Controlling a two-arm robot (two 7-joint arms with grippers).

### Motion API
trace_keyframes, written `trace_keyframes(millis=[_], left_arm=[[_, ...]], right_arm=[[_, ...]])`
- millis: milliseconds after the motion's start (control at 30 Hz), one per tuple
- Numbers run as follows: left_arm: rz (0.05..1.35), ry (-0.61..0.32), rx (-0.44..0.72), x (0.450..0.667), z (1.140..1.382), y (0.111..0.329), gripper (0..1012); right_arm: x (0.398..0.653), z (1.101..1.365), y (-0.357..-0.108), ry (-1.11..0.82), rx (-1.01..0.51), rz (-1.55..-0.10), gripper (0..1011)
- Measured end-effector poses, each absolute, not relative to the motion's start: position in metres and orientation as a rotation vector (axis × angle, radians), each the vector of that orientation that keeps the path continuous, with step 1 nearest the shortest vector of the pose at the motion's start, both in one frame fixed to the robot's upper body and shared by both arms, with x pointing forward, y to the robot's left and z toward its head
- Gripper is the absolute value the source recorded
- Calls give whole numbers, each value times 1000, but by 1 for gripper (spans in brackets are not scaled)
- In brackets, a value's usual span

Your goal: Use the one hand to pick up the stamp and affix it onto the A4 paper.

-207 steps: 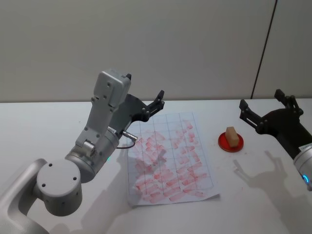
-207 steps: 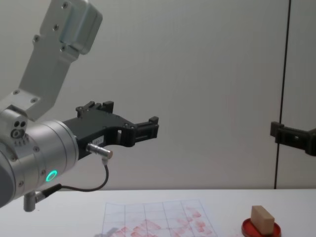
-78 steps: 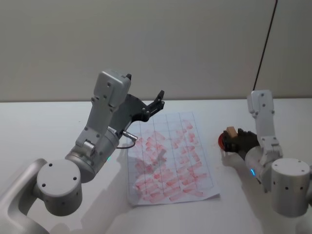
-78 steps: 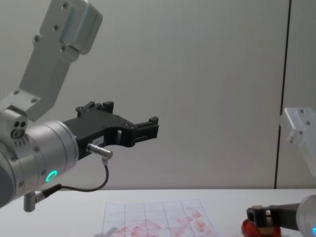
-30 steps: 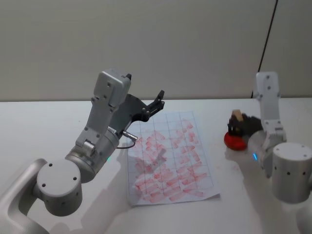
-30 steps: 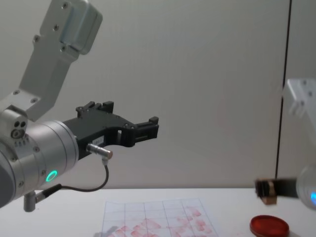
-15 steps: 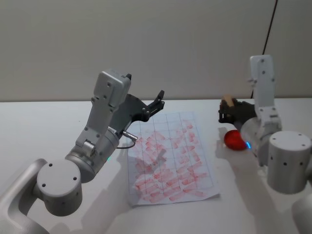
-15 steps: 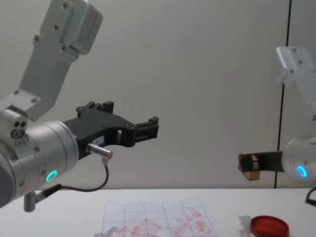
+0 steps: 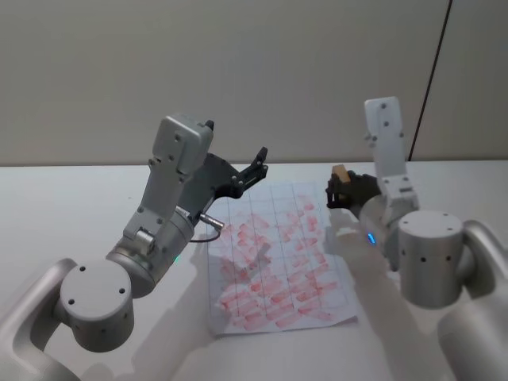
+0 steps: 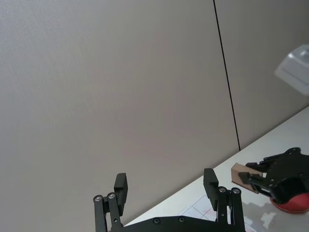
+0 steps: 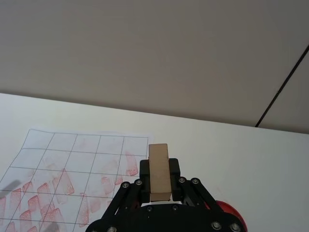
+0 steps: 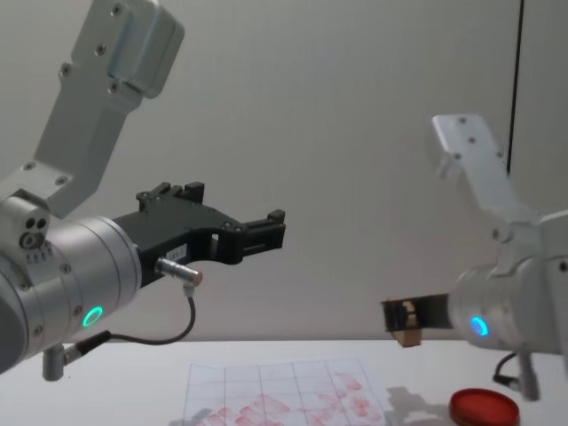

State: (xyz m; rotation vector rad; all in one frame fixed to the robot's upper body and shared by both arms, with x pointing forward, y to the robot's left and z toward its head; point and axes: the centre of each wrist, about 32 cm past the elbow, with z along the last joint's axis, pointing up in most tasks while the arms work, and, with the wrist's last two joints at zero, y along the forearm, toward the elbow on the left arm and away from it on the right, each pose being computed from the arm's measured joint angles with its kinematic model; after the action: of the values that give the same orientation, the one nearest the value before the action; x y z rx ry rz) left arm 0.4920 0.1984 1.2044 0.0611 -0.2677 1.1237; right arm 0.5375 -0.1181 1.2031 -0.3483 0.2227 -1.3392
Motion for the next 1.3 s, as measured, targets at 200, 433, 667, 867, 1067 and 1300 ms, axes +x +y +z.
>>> trace_keyframes(millis=[200,433,667,867,1067,1300], left_arm=[[1124,-268,61,492,1204,198,1001],[1124,-268,61,492,1204,198,1001],[1124,-268,61,492,1204,198,1001],[1124,-268,61,492,1204,198,1001],[1124,-268,61,492,1204,198,1001],[1124,-268,61,492,1204,198,1001]], right_arm=[[546,1199,-106,240,-374,-1329,217],[557,1194,-91,267,-411,-1325,217],[564,1190,-82,285,-442,-1316,217],[570,1182,-74,303,-475,-1305,216],[574,1175,-70,311,-494,-1296,217],[578,1168,-66,318,-511,-1287,216]])
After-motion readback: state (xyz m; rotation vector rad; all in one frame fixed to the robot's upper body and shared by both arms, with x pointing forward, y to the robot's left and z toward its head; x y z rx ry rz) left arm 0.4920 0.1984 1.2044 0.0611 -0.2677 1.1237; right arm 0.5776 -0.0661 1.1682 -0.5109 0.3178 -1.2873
